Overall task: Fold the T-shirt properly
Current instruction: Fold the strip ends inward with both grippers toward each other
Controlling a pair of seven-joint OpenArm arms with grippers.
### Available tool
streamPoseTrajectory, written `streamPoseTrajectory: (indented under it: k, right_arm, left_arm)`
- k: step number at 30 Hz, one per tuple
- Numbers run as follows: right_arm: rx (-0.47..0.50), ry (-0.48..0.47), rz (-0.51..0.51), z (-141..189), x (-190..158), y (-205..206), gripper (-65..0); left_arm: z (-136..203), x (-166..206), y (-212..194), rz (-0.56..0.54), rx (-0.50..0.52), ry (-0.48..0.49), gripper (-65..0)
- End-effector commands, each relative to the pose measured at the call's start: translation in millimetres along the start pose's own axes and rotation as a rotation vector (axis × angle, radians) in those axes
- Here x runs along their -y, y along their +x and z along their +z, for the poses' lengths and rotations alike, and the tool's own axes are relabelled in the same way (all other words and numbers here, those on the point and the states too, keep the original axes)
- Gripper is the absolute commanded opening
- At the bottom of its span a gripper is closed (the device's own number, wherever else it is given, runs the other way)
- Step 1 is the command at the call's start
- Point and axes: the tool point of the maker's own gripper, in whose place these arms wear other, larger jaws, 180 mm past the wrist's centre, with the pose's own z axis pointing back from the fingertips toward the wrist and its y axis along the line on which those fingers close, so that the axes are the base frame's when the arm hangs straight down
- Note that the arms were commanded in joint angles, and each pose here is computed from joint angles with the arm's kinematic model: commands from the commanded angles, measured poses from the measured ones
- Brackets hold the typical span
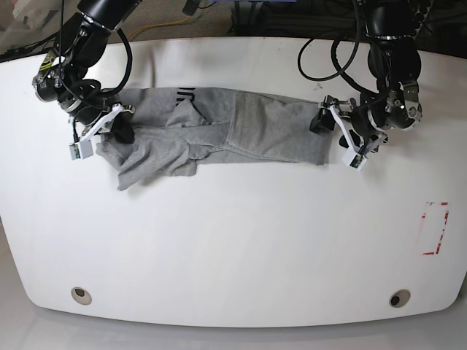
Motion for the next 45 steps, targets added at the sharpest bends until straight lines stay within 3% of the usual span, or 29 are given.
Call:
streamPoseTrajectory:
  k: [1, 9, 14, 21, 28, 35, 42, 45]
  right_arm:
    - [0.072, -0.017, 0.085, 17.2, -6.4, 23.8, -65.0]
    - [0.029, 0.012, 0.243, 25.9, -44.8, 27.0, -65.0]
    - [0.002, 0.093, 0.288, 12.7, -72.5, 22.8, -65.0]
    - [0.112, 0.31, 0.215, 9.8, -124.7, 33.0, -65.0]
    - [0.112, 0.417, 0.213, -3.6, -165.1, 28.9, -65.0]
    - [0.093, 0.428, 0.242, -19.4, -191.0, 22.7, -65.0]
    - [0.066, 0.385, 0.345, -38.9, -210.9, 21.3, -65.0]
    - [0.057, 0.4, 0.372, -50.3, -222.2, 20.5, -57.5]
  left_arm:
    - [-1.9, 1.4, -16.1, 0.014, -0.071, 0.009, -17.4]
    - [-16.3, 32.2, -12.0, 0.07, -0.065, -0.056, -17.4]
    - [-24.4, 50.9, -1.9, 0.09, -0.043, -0.096, -17.4]
    - [-33.1, 54.1, -14.9, 0.125, -0.08, -0.119, -17.4]
    - [-41.6, 56.8, -31.4, 0.162, -0.124, -0.142, -17.4]
    - [-42.2, 58.6, -32.3, 0.169, -0.121, -0.149, -17.4]
    - [-42.4, 58.7, -32.7, 0.17, -0.123, -0.149, -17.4]
    - [-42.2, 58.8, -32.1, 0.17, -0.12, -0.15, -17.4]
